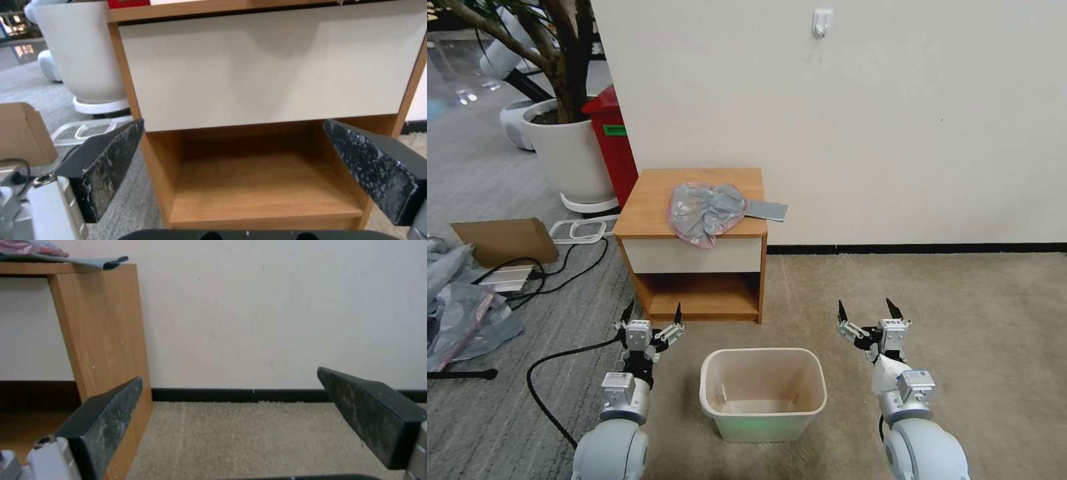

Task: Pick up the garbage bag from the table and place it over the trash can.

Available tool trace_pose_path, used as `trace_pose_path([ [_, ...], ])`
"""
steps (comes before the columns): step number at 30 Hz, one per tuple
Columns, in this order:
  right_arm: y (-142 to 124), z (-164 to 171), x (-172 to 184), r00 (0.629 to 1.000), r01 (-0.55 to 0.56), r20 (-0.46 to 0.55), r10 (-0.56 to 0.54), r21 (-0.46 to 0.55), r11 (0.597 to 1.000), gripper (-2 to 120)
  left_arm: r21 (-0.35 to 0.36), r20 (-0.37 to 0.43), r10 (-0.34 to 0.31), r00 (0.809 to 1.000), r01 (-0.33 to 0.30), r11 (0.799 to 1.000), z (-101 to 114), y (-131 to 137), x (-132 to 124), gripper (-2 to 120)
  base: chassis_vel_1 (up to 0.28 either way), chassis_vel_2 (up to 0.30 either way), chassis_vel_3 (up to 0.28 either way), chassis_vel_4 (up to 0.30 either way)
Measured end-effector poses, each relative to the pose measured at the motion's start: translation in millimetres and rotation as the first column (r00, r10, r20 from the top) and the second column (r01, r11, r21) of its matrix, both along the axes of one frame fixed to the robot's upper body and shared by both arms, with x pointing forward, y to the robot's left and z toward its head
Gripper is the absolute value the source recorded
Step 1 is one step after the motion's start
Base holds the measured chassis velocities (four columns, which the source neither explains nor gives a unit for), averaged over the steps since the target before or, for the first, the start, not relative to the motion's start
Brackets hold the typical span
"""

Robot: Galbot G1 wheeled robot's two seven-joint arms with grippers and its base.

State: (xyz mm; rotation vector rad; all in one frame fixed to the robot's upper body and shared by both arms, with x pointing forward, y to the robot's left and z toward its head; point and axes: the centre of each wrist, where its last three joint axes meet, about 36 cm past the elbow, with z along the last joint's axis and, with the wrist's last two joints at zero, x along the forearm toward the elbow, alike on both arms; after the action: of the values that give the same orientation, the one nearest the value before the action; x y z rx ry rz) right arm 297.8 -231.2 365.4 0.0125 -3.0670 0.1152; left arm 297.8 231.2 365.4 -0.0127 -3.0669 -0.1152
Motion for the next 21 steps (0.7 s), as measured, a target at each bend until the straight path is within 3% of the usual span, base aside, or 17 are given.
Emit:
trace_pose_path([
  [14, 0, 1, -1, 1.0, 0.0, 0.001, 0.0, 0.001, 1.0, 100, 0.002, 0.002, 0.0, 1.0, 0.0, 1.0, 1, 1, -1, 100, 0.0, 0.0, 0.0, 0.0],
  [21, 6, 23, -12, 0.999, 0.004, 0.033, -0.005, 0.019, 1.0, 100, 0.015, 0.037, 0.02, 0.999, -0.021, 1.0, 33, 16, -27, 100, 0.0, 0.0, 0.0, 0.0],
])
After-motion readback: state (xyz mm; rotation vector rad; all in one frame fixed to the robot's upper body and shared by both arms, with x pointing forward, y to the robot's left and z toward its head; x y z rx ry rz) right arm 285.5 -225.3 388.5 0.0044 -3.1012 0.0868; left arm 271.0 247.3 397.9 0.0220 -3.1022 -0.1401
